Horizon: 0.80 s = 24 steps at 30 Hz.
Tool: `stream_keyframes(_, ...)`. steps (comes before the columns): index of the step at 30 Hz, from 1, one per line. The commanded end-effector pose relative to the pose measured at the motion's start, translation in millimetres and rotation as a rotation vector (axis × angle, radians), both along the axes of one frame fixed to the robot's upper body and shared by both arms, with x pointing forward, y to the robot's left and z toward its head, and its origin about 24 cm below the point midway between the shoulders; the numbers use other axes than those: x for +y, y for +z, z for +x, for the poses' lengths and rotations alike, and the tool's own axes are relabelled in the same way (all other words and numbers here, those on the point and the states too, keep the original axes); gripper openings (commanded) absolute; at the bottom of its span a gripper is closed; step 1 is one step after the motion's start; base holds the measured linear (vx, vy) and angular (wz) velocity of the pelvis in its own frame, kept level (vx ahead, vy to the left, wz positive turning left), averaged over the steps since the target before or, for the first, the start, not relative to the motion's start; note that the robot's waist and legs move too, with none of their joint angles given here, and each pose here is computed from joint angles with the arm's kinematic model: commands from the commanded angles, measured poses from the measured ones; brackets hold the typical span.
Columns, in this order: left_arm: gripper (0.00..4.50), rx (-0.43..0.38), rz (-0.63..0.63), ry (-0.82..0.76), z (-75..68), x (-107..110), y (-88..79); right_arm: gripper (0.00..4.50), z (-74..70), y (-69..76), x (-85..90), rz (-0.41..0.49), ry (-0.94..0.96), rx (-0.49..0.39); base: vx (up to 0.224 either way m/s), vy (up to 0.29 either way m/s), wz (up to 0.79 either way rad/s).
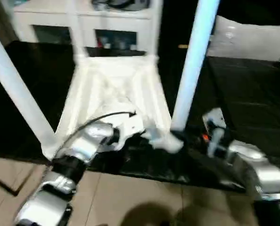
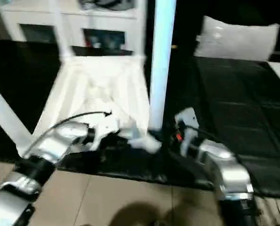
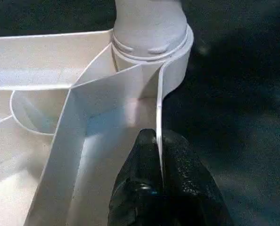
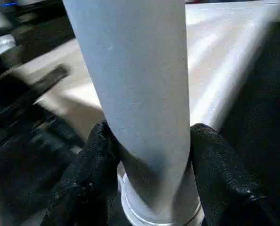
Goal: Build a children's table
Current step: Rotate leg to tighten
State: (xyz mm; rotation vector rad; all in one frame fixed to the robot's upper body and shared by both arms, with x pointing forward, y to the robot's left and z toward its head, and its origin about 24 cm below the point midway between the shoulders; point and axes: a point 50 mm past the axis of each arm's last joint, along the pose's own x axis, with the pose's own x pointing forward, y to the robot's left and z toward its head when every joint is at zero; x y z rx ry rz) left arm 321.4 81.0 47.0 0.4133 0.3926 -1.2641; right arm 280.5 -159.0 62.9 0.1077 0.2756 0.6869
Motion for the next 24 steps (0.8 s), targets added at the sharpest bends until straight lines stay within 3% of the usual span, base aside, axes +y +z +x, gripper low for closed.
stream_keyframes(1, 0.00, -0.064, -0.117, 0.039, 5.3, -36, 19.0, 1.93, 2.5, 11.8, 44.1, 0.055, 0.048, -0.030, 0.000, 0.000, 0.00)
stream_keyframes(6, 0.00, -0.090, -0.155, 0.158, 8.3, -56, 20.9, 1.93, 11.8, 9.7, 56.7, 0.047, -0.187, -0.008, 0.000, 0.000, 0.00)
stream_keyframes(8, 0.00, -0.091, -0.166, 0.151, 4.9, -62, 21.3, 2.61, 12.2, 13.5, 60.7, 0.070, -0.184, -0.047, 0.000, 0.000, 0.00)
stream_keyframes(10, 0.00, -0.094, -0.161, 0.139, 3.5, -62, 20.9, 2.61, 11.8, 14.2, 59.4, 0.080, -0.181, -0.058, 0.000, 0.000, 0.00)
stream_keyframes(16, 0.00, -0.122, -0.120, 0.102, 3.1, -49, 18.9, 3.14, 6.5, 10.7, 40.6, 0.057, -0.133, -0.089, 0.000, 0.000, 0.00)
stream_keyframes(18, 0.00, -0.135, -0.097, 0.050, 2.4, -36, 17.7, 3.42, 2.4, 10.3, 22.3, 0.036, -0.068, -0.119, 0.000, 0.000, 0.00)
stream_keyframes(24, 0.00, -0.138, -0.058, -0.069, -3.5, -20, 15.6, 3.84, -5.1, 11.9, -5.1, -0.053, 0.117, -0.156, 0.000, 0.000, 0.00)
